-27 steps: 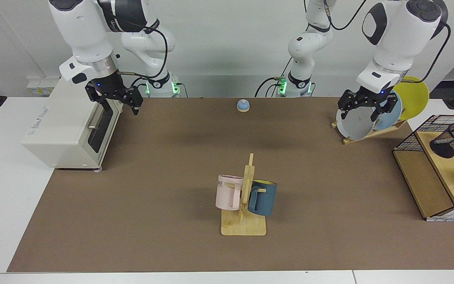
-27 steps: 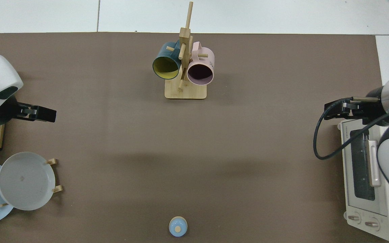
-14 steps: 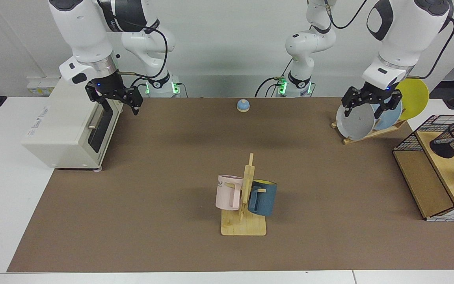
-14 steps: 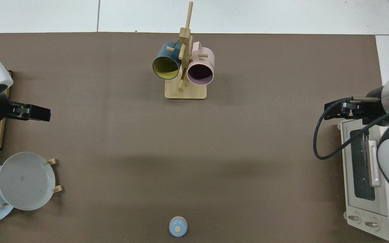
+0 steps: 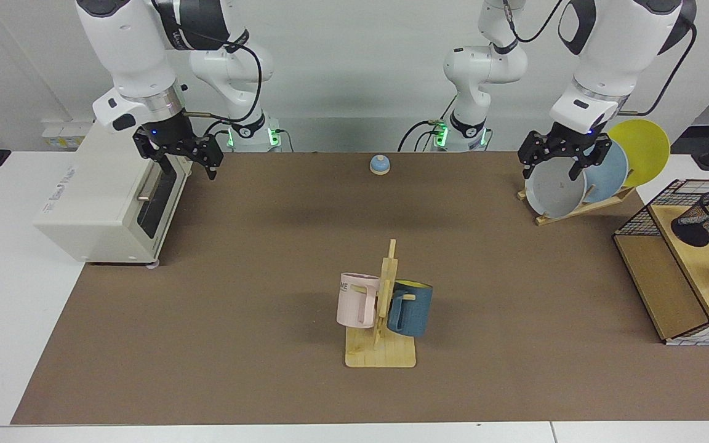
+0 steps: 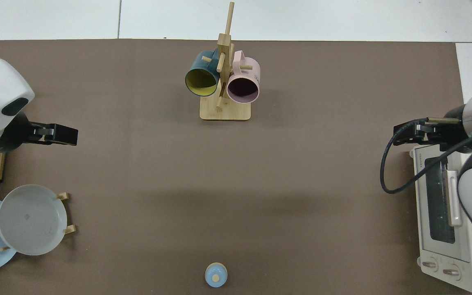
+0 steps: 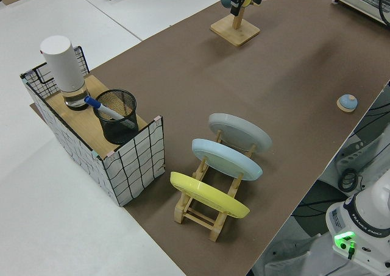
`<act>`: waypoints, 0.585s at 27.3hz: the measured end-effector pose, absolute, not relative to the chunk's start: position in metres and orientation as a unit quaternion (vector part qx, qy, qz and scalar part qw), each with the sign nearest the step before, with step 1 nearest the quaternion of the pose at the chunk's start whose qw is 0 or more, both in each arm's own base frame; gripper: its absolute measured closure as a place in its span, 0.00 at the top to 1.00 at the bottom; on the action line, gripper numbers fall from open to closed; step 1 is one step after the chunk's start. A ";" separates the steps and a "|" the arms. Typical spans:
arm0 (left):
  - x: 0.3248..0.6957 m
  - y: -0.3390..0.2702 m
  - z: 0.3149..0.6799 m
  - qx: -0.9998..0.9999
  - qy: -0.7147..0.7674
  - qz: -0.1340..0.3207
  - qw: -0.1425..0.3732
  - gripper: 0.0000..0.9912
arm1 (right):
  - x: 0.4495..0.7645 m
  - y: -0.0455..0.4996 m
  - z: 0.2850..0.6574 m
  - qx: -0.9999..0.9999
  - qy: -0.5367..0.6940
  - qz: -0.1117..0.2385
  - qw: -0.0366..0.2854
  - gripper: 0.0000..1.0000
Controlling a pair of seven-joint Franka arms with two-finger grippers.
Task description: Put markers into pen holder
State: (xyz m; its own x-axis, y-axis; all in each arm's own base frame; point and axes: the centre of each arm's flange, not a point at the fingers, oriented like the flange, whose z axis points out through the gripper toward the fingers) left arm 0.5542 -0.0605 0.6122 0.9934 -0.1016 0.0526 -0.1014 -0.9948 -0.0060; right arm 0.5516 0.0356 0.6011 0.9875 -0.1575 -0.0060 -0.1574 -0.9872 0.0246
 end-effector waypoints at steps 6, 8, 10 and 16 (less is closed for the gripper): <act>0.553 -0.060 0.615 -0.998 0.047 -0.029 -0.004 1.00 | 0.552 0.036 0.601 0.997 -0.079 -0.004 0.012 1.00; 0.552 -0.058 0.617 -0.999 0.044 -0.030 -0.007 1.00 | 0.552 0.036 0.601 0.997 -0.079 -0.004 0.012 1.00; 0.552 -0.057 0.619 -0.999 0.043 -0.032 -0.008 1.00 | 0.552 0.036 0.601 0.997 -0.079 -0.004 0.012 1.00; 0.549 -0.056 0.623 -0.998 0.042 -0.036 -0.009 1.00 | 0.552 0.036 0.601 0.997 -0.079 -0.004 0.012 1.00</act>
